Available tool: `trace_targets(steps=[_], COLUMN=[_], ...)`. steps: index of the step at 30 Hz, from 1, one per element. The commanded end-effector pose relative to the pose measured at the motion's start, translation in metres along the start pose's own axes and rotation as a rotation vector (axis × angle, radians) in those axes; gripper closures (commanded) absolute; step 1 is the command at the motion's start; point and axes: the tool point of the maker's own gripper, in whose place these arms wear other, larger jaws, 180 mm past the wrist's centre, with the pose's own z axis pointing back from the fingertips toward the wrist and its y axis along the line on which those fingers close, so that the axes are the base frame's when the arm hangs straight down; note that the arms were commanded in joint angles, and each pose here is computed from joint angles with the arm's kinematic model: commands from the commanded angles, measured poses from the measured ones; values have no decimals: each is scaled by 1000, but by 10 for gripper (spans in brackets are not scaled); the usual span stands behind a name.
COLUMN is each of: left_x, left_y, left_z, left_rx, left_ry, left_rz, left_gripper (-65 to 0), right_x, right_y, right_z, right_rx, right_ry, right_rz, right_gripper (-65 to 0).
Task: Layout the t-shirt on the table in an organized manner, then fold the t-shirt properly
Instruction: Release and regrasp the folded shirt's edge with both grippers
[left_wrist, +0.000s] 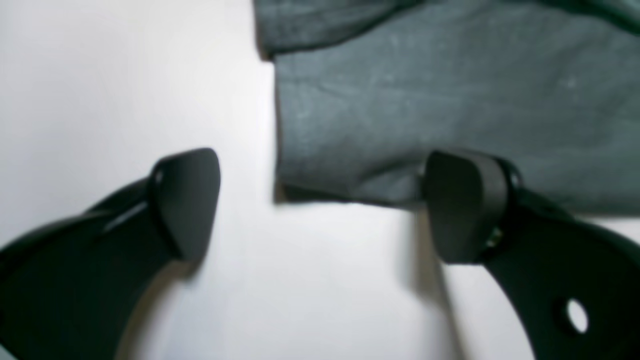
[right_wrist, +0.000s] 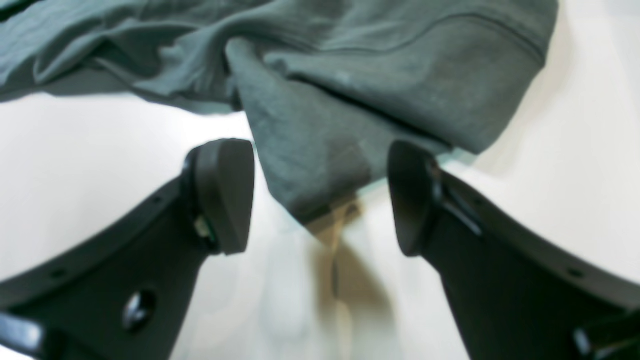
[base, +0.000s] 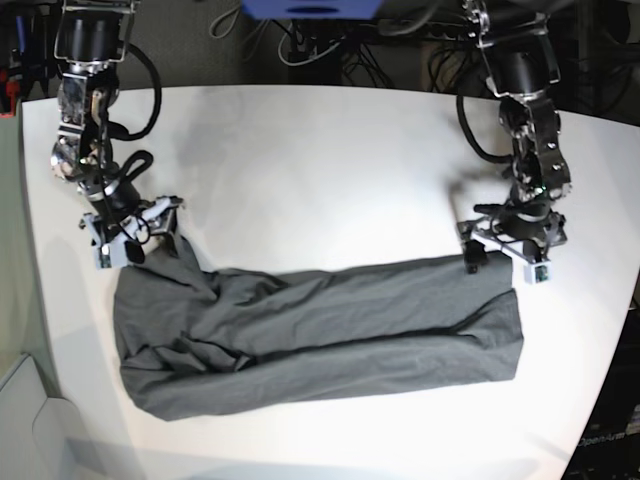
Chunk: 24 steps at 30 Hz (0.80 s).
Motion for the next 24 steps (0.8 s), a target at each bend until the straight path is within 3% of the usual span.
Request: trace_targets(steps=[1, 14, 17, 22, 24], left_x=[18, -2, 4, 5, 5], left_y=[-2, -8, -9, -9, -9], left_z=[-1, -25, -27, -27, -27], left_rx=[-7, -27, -29, -25, -24], left_ry=[-53, -9, -21, -18, -18], left_rz=[-5, 53, 53, 55, 56], left_gripper=[-628, -610, -496, -245, -188], right_x=[21, 2, 5, 12, 8], right_y=[-2, 19, 19, 9, 4], right_z=[0, -2, -3, -16, -22], right_rx=[7, 60, 60, 48, 41], right_ry=[-60, -17, -23, -22, -7], right_rz=[13, 27, 28, 14, -3], right_gripper=[-424, -423, -424, -424, -424])
